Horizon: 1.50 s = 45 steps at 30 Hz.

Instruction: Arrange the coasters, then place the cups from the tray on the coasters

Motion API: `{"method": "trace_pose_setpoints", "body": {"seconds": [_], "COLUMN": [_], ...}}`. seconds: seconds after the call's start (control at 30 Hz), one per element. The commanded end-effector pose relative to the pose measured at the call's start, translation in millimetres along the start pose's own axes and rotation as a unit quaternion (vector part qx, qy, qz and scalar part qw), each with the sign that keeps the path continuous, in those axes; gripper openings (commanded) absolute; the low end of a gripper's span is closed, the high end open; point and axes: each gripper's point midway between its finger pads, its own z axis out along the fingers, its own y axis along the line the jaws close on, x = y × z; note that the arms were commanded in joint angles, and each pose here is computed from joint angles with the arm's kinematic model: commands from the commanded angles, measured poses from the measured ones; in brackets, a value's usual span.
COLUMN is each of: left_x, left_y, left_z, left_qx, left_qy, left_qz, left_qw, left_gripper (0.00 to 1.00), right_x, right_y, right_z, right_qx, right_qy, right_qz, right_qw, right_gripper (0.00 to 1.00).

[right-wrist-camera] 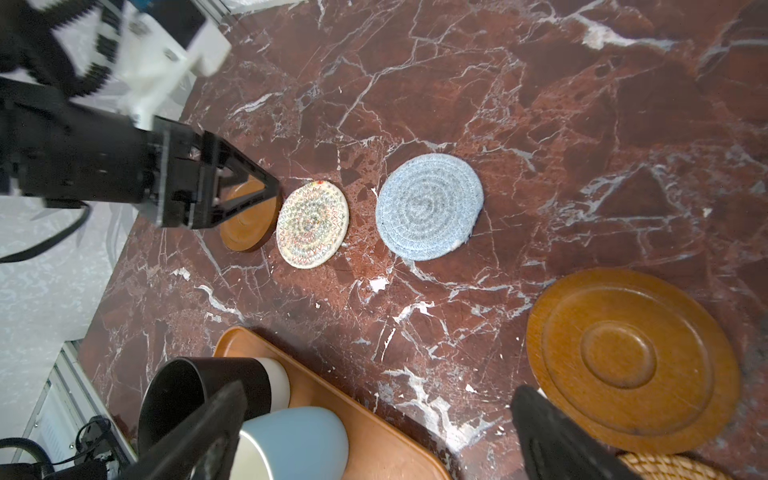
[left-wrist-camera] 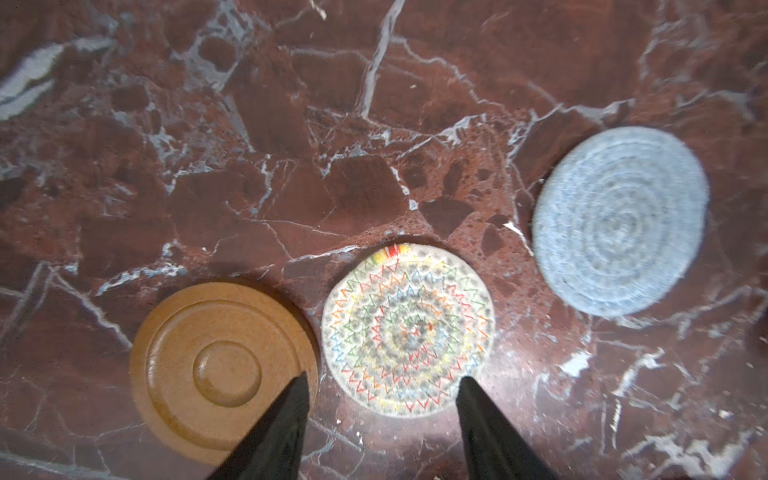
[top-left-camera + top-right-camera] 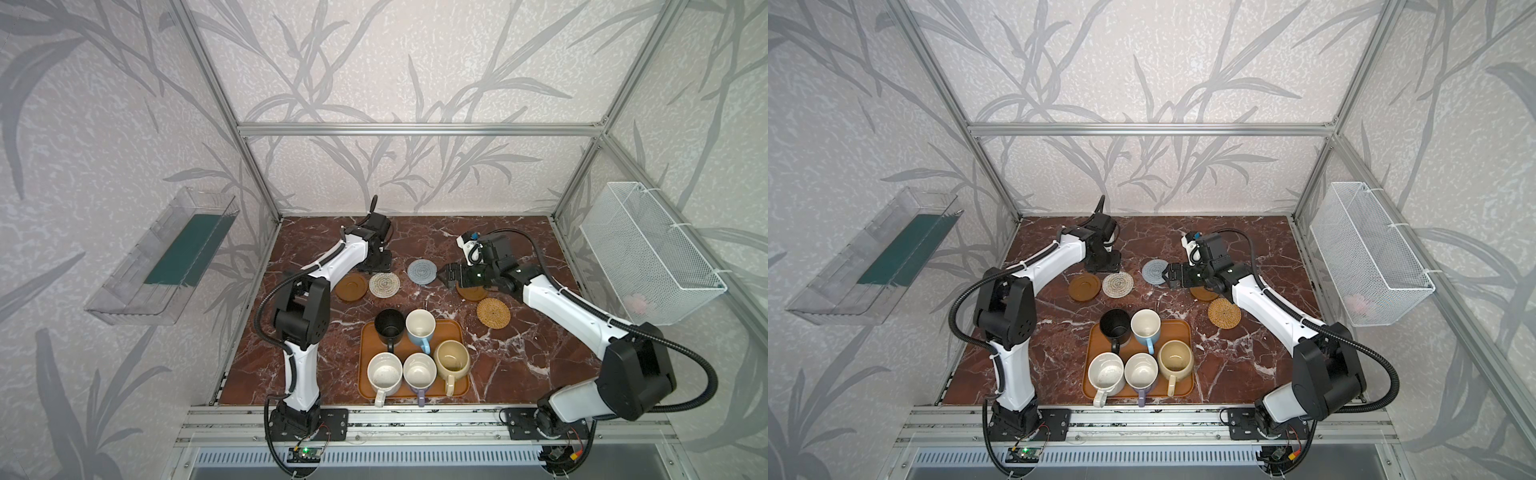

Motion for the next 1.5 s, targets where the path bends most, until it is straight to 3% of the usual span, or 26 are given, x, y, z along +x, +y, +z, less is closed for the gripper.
{"method": "trace_pose_setpoints", "body": {"seconds": [0.0,0.13,0.2,0.57,0.83,1.0,1.47], "left_x": [-8.3,-10.3,-7.4,13.5,14.2,13.2,20.6], "left_y": [-6.3,-13.5,-19.5,-41.9,-49.2,-43.5,-42.4], "left_z": [-42.3,-84.0,-96.3,-115.7,-114.2,-115.5,-111.4], "left_qx": [0.040,0.090,0.127,0.273,0.303,0.303,0.304], "left_qy": [-0.047,-0.100,-0.123,-0.135,-0.126,-0.152,-0.147], "left_qz": [-0.033,-0.060,-0.074,-0.133,-0.146,-0.165,-0.167], "left_qw": [0.998,0.989,0.981,0.943,0.933,0.926,0.926], "left_gripper": [0.71,0.95,0.99,0.99,0.99,0.99,1.00], "right_x": [-3.6,-6.0,-5.4,-1.5,-9.9,-12.3,13.3], "right_y": [5.7,3.7,1.5,-34.4,-59.2,-67.9,-74.3], "right_z": [2.3,16.8,26.8,97.4,140.6,155.2,182.4], "right_qx": [-0.004,-0.002,0.002,0.078,0.124,0.143,0.145], "right_qy": [0.016,0.036,0.049,0.119,0.146,0.157,0.212], "right_qz": [-0.020,-0.022,-0.022,-0.042,-0.060,-0.075,-0.089], "right_qw": [1.000,0.999,0.999,0.989,0.980,0.974,0.962], "right_gripper": [0.99,0.99,0.99,0.91,0.85,0.81,0.68]}}
